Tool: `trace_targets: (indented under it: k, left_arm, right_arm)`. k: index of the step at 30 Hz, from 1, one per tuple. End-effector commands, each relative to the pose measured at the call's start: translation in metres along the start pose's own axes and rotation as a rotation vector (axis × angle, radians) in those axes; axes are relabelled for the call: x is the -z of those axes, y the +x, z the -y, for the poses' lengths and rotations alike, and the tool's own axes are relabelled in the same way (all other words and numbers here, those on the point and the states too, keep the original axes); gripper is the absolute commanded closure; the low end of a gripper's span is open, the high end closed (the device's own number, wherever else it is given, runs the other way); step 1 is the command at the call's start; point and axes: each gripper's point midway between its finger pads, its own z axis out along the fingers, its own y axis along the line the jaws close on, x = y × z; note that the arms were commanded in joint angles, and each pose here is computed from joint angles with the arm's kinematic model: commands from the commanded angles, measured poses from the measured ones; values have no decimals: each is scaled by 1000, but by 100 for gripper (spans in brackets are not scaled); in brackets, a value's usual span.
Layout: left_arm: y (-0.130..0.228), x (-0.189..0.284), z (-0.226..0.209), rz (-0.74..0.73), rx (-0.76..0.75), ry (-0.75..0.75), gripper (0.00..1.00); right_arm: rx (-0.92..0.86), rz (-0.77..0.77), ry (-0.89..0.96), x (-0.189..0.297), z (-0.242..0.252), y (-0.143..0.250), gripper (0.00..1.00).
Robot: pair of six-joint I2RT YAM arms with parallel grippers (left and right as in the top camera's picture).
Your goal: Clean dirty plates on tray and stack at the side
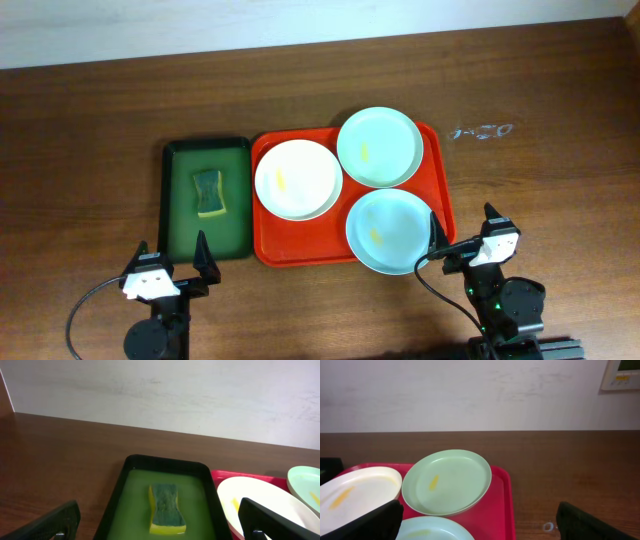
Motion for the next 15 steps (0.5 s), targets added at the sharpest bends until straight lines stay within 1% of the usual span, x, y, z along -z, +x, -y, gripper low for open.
trace_targets:
  k: [1, 3, 5, 8, 10, 12, 15]
  left_arm:
    - [2, 0, 7, -7, -13, 36, 1]
    - [2, 2, 19, -13, -13, 107, 1]
    - [-2, 7, 32, -44, -12, 179, 1]
    - [-24, 21, 38, -80, -8, 193, 1]
    - [-59, 37, 46, -85, -42, 213, 1]
    - [-102, 51, 53, -80, -73, 221, 1]
    - [-151, 62, 64, -106, -90, 247, 1]
  right_arm:
    - [-9, -5, 11, 0, 3, 2, 2]
    - [-59, 10, -16, 1, -2, -6, 2]
    - [-57, 26, -95, 6, -17, -22, 1]
    - [-59, 7, -94, 18, -19, -44, 2]
    - [-57, 22, -93, 36, -21, -76, 2]
    - [-57, 32, -95, 52, -24, -110, 2]
    - [-63, -30, -105, 61, -29, -140, 2]
